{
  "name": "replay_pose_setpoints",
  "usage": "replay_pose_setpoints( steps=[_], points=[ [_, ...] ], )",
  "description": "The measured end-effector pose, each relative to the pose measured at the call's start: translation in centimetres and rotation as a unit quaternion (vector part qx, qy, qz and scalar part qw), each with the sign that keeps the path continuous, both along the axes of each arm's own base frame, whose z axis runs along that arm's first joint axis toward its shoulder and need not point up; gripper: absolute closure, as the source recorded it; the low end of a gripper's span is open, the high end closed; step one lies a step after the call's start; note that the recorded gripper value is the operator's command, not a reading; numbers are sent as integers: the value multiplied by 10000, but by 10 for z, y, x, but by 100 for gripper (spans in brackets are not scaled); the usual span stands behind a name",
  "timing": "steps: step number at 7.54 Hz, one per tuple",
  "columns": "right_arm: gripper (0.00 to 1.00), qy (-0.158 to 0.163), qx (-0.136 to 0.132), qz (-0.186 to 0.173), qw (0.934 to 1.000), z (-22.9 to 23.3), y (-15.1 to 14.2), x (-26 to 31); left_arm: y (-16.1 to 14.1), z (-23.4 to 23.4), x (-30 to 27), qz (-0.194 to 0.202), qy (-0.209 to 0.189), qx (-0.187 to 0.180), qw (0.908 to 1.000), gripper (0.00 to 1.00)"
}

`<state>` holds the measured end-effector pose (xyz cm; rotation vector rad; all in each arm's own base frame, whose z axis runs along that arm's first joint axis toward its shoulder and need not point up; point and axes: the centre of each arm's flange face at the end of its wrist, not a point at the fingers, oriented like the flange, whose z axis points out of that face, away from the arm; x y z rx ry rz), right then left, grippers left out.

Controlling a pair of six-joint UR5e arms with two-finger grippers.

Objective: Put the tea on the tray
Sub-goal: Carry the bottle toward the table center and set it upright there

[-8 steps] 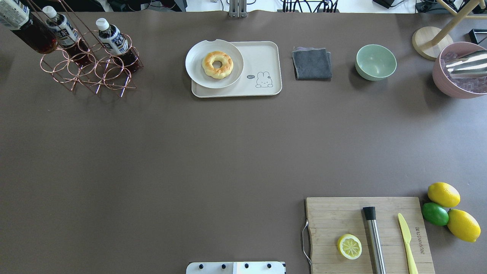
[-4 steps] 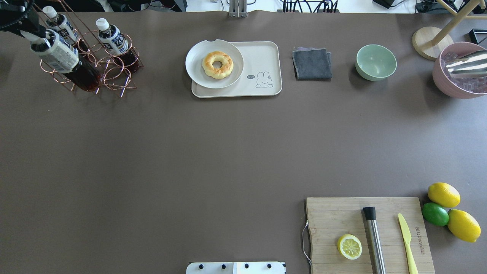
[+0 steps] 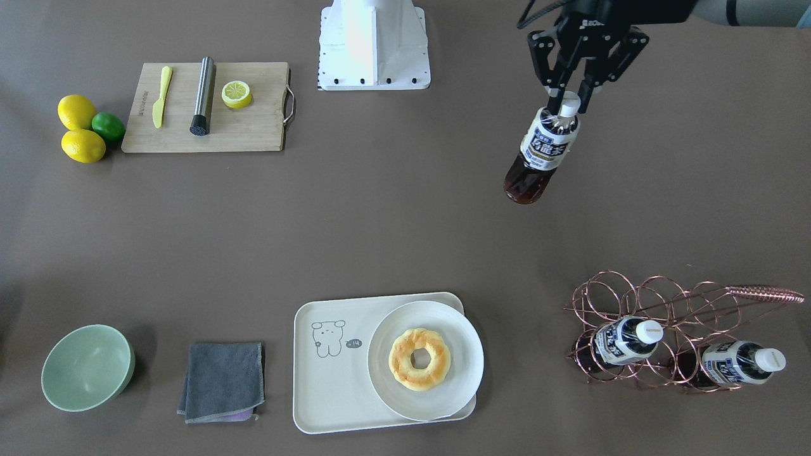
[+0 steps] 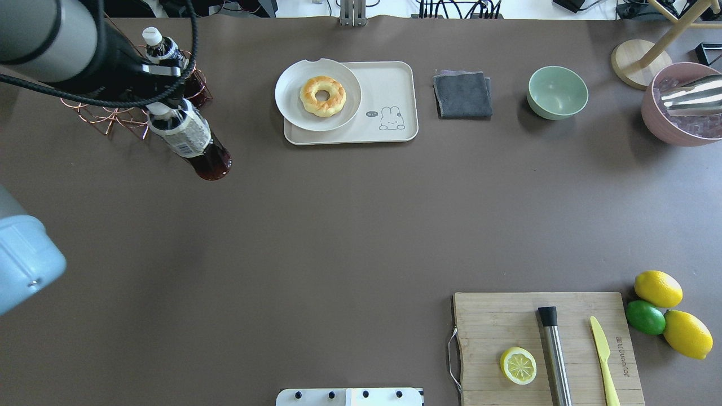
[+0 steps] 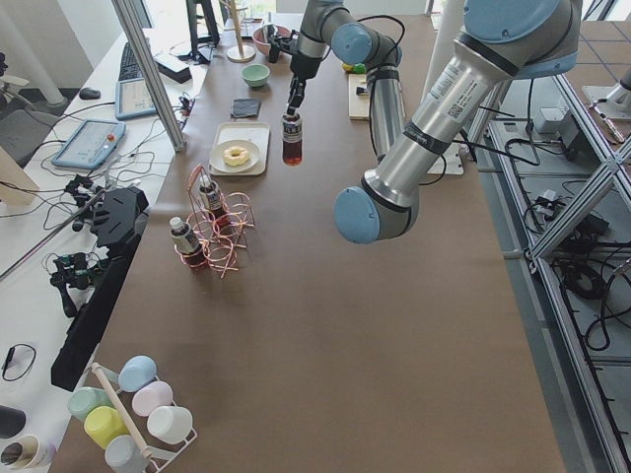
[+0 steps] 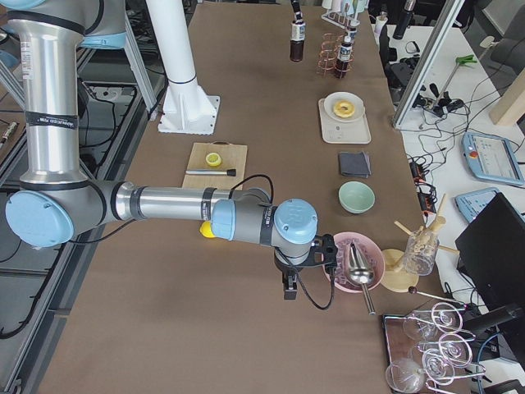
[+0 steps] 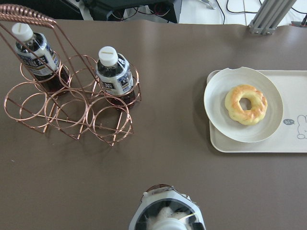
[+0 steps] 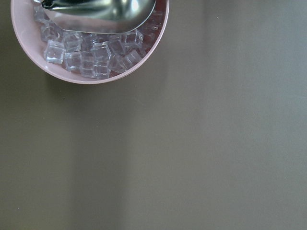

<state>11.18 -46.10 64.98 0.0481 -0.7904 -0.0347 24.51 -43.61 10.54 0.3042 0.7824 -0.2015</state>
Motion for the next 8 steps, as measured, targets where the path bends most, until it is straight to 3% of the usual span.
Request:
replay_pose_setpoints(
  steps=[4,8],
  points=[
    [0,-9,23,64,10000,-2,3,6,36,-85,156,113,55,-233,9996,100],
    [0,-16,-8,97,10000,1,7,8,68,-83,253,108,20,-200,9997,100]
  ],
)
